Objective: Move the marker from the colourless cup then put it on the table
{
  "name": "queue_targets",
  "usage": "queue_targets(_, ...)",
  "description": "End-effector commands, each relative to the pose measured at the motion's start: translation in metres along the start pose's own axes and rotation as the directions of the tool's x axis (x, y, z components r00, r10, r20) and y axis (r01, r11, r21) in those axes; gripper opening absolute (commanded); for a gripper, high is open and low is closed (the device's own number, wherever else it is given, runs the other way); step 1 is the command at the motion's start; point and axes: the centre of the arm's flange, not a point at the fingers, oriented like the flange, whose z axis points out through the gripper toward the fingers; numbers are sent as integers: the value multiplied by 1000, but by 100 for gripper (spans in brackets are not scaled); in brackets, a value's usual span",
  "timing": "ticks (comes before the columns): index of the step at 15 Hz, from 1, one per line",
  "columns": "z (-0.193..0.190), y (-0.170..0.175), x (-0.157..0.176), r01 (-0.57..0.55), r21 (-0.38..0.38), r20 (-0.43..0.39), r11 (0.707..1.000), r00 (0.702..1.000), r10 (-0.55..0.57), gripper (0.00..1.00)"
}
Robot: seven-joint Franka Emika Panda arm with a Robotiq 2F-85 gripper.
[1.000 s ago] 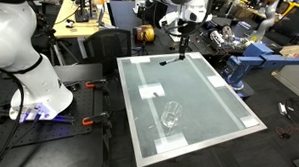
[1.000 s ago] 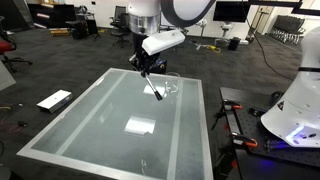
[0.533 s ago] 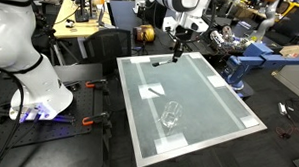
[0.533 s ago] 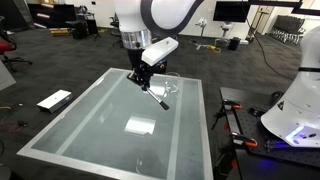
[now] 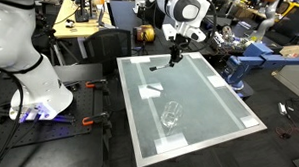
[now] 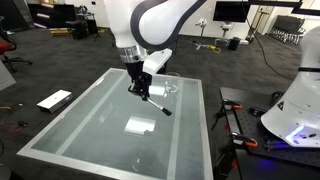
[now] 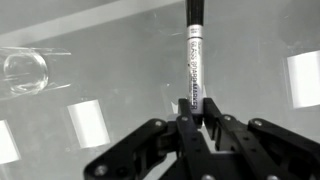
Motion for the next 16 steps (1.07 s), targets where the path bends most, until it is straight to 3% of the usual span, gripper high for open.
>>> queue_targets(1, 16, -12, 13, 43, 3, 38, 999, 998, -43, 5)
queue_targets(7, 51, -25, 21, 36, 8, 99, 999, 994, -37, 5)
queue_targets(8, 54, -25, 22, 29, 7, 109, 1000, 994, -30, 29)
queue_targets(9, 58, -26, 24, 27, 11, 114, 1000, 993, -28, 46)
queue_targets(16, 44, -29, 11, -9, 5, 77, 1000, 997, 8, 97)
